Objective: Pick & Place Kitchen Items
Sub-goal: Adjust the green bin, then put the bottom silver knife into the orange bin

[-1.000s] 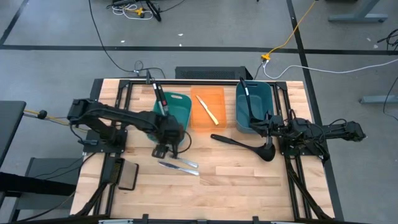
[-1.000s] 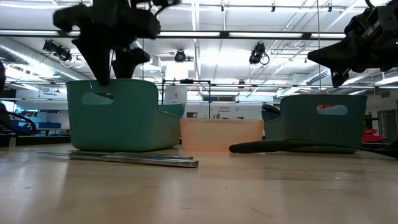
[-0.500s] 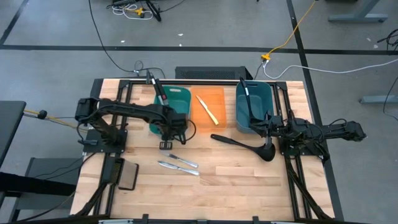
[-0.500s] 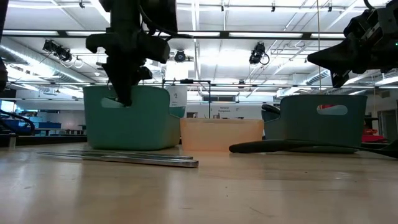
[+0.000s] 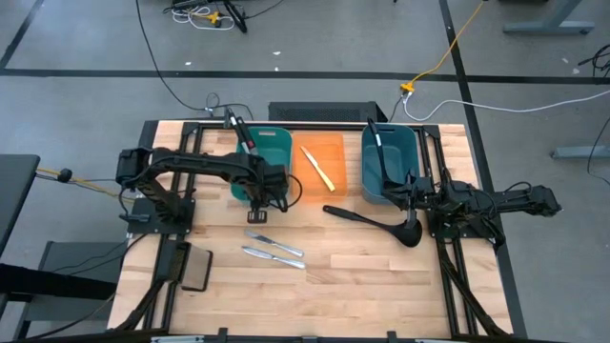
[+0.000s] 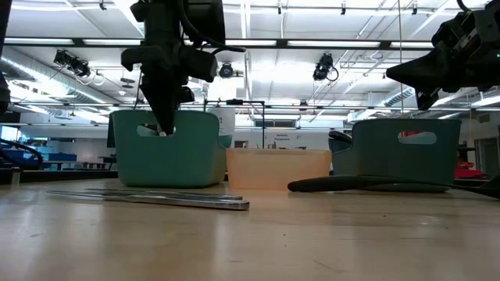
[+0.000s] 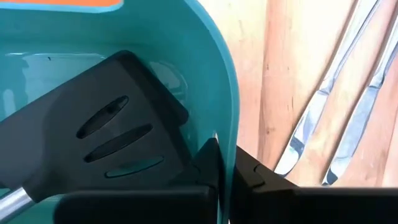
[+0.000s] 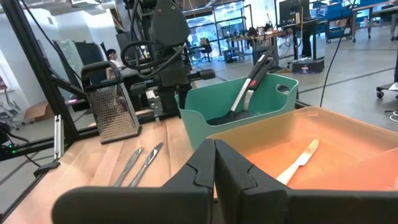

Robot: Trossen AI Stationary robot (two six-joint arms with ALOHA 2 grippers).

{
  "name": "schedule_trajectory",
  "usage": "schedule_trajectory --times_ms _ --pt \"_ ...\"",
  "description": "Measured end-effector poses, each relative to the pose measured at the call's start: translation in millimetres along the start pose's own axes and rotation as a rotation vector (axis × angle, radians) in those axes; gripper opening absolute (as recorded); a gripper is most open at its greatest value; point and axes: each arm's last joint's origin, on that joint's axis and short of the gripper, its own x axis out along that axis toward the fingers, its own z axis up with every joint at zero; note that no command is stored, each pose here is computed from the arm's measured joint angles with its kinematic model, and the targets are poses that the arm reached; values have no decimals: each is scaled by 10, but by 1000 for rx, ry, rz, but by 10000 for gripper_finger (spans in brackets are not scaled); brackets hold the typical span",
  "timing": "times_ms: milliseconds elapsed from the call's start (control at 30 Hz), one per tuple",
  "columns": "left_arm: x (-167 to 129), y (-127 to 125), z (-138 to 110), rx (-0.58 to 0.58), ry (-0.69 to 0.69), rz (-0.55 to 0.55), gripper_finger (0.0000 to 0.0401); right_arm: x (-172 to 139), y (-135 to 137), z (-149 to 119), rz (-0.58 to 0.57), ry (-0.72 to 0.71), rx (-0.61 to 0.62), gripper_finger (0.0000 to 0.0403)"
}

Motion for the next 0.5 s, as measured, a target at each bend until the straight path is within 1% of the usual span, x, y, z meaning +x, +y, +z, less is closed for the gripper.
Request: schedule_trajectory --times_ms 100,167,267,400,500 --pt "0 3 0 -1 0 0 10 0 0 0 0 0 0 7" --pt "0 4 0 0 0 6 25 0 0 0 0 0 0 7" --pt "0 2 -5 0 5 3 62 0 0 0 0 0 0 7" --pt "-3 -14 -35 3 38 -1 123 0 0 1 0 -1 0 7" --pt "-65 -51 -55 20 82 -34 169 0 0 1 -1 -1 0 7"
